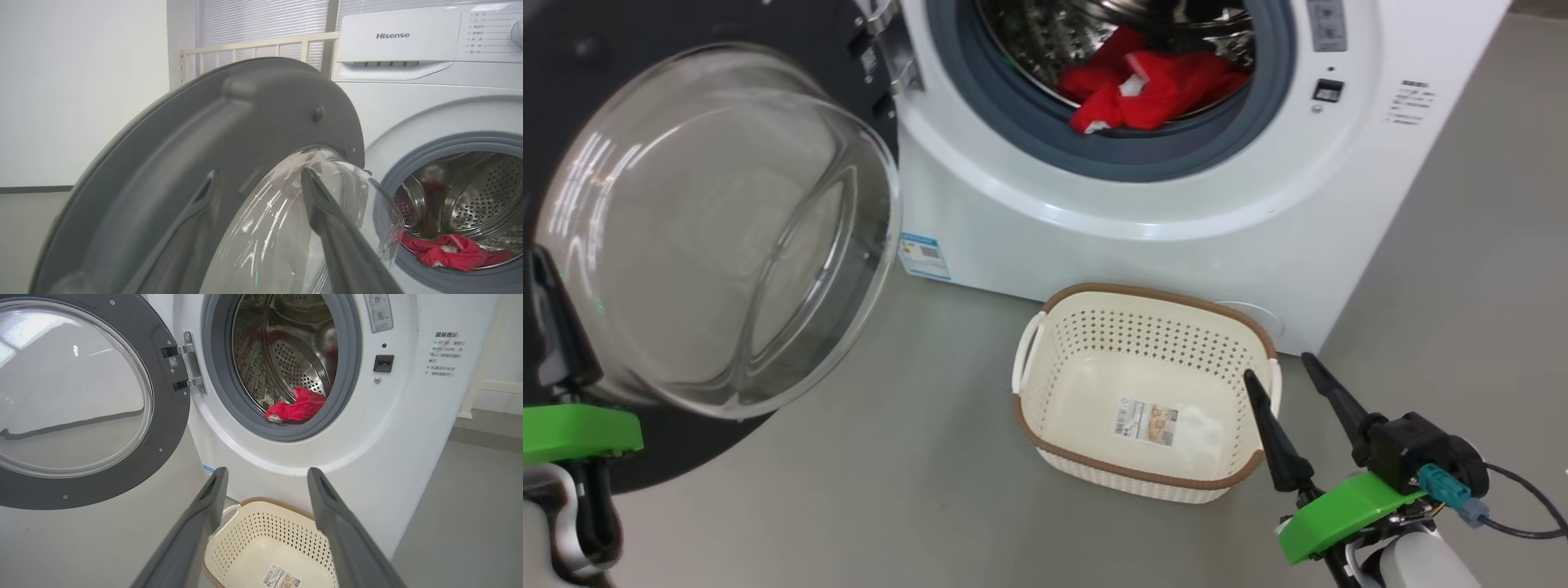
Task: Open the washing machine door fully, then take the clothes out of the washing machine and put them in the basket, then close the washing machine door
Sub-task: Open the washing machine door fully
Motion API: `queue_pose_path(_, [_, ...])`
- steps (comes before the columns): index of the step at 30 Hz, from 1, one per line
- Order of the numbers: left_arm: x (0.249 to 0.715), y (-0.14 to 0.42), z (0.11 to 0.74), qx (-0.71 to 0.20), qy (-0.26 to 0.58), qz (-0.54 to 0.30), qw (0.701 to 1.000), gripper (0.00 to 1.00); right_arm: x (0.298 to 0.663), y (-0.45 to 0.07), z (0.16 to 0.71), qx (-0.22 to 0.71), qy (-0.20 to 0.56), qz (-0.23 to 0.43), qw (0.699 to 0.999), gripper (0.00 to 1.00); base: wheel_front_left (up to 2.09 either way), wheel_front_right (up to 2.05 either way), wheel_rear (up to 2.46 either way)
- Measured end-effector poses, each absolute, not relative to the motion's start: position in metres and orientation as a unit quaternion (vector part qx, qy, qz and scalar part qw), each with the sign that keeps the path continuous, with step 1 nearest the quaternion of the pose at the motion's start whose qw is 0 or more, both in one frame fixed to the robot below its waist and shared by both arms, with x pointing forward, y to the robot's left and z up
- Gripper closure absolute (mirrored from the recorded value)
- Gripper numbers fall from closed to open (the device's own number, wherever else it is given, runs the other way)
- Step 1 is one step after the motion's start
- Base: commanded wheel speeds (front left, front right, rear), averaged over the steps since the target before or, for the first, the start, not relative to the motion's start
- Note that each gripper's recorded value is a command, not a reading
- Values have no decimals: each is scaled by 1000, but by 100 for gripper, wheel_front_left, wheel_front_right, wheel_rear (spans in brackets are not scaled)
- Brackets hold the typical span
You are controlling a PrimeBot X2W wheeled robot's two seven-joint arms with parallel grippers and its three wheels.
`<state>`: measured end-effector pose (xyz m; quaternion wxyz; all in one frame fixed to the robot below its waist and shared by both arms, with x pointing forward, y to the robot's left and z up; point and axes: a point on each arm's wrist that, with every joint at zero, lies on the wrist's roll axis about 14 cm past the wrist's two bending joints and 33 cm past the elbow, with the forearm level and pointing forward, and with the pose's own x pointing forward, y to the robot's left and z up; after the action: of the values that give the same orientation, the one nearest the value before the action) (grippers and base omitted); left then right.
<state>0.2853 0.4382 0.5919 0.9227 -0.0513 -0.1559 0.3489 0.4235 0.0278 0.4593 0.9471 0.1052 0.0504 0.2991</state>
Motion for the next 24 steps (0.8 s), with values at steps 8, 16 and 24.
queue_pose_path(8, [333, 368, 633, -33, -212, 209, 954, 0, 434, -15, 494, 98, -8, 244, 965, 0, 0, 0, 0])
queue_pose_path(16, [364, 304, 618, -76, -197, 100, 972, 0, 434, -55, 514, 94, -40, 193, 976, 0, 0, 0, 0])
queue_pose_path(24, [380, 253, 587, -87, -151, 19, 984, 0, 424, -104, 530, 92, -67, 131, 985, 0, 0, 0, 0])
